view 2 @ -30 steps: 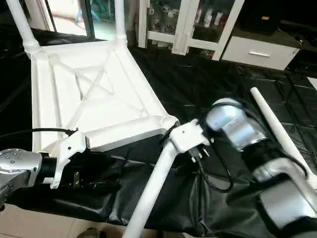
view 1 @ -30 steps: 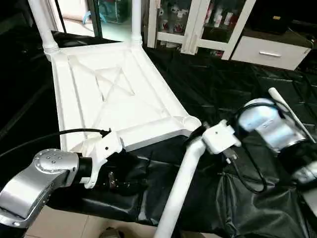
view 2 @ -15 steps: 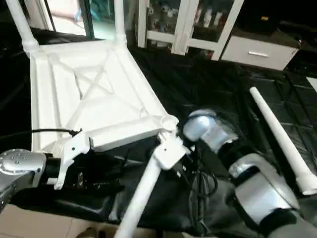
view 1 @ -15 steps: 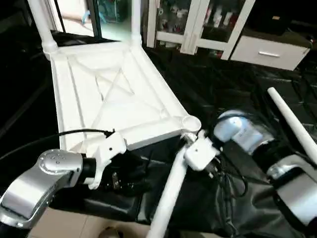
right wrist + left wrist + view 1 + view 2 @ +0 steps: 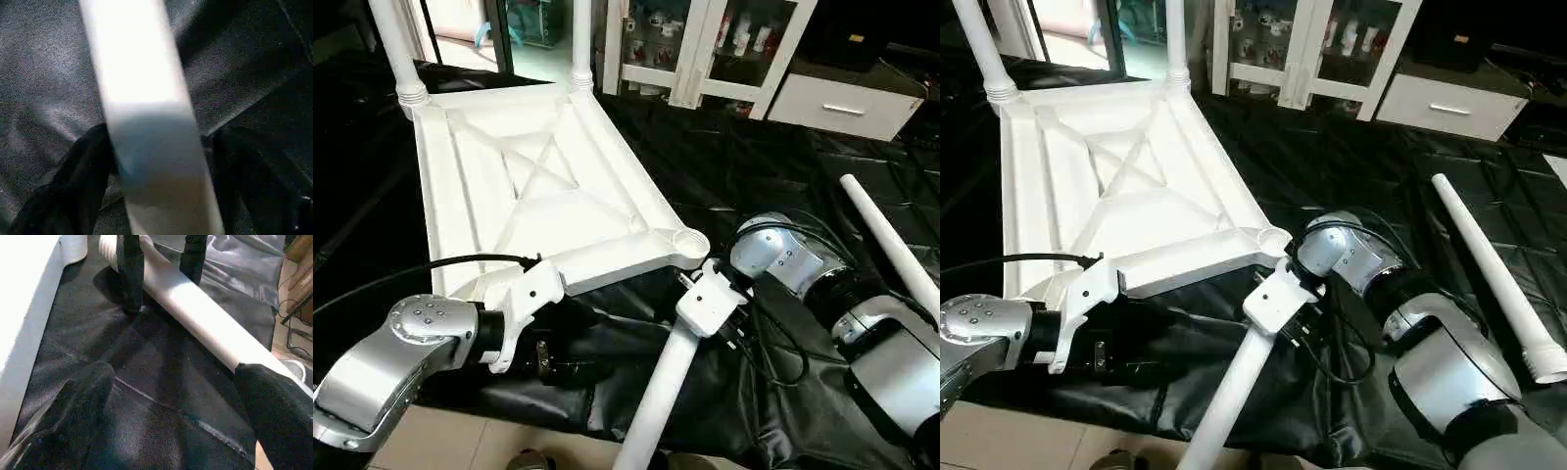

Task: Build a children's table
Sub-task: Pick table leg

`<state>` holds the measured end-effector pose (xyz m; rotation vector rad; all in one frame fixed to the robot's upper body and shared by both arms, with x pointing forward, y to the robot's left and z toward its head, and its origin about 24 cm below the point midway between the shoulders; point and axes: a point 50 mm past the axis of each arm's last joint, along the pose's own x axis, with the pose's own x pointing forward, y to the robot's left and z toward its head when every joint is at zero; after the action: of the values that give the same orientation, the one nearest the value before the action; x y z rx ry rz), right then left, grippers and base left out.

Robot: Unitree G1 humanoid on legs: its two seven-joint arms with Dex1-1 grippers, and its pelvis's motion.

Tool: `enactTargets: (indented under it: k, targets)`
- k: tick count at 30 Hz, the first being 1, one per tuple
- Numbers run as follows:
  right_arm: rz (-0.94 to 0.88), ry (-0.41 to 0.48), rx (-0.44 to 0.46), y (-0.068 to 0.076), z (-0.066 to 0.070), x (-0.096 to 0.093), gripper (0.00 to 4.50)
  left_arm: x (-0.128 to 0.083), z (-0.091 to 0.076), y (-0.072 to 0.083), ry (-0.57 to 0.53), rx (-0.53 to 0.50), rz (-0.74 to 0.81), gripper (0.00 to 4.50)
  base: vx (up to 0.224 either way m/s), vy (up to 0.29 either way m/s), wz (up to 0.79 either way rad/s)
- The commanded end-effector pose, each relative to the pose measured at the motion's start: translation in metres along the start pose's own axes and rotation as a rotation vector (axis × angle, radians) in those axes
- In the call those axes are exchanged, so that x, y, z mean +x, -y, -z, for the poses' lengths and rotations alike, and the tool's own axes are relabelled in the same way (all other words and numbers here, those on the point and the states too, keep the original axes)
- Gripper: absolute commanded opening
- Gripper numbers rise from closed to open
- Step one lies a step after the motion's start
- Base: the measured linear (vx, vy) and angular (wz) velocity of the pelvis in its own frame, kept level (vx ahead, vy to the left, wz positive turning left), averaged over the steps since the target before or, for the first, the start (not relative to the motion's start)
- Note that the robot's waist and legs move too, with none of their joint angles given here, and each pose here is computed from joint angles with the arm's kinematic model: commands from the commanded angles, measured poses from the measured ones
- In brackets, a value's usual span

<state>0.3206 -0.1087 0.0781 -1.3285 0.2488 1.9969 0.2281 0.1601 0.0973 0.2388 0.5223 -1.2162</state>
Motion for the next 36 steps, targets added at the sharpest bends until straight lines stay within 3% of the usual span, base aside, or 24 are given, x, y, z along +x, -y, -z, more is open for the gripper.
enactTargets:
  k: [1, 17, 29, 31, 36]
  targets:
    - [-0.052, -0.02, 0.026, -0.008, 0.006, 0.001, 3.31, 0.002, -0.007, 0.002, 0.006, 0.033, 0.012, 4.46, 0.0, 0.0, 0.0]
    - [-0.005, 0.013, -0.015, 0.0, 0.001, -0.01, 2.05, 0.002, -0.008, -0.003, 0.008, 0.044, -0.005, 4.46, 0.0, 0.0, 0.0]
    - [0.048, 0.082, -0.053, 0.008, -0.009, -0.023, 1.88, 0.002, -0.009, -0.007, 0.018, 0.051, -0.029, 4.46, 0.0, 0.0, 0.0]
    - [0.092, 0.099, -0.058, 0.009, -0.01, -0.033, 1.88, 0.003, -0.01, -0.01, 0.028, 0.05, -0.039, 4.46, 0.0, 0.0, 0.0]
    - [0.113, 0.09, -0.067, -0.004, -0.008, -0.046, 1.88, 0.003, -0.013, -0.013, 0.046, 0.055, -0.058, 4.46, 0.0, 0.0, 0.0]
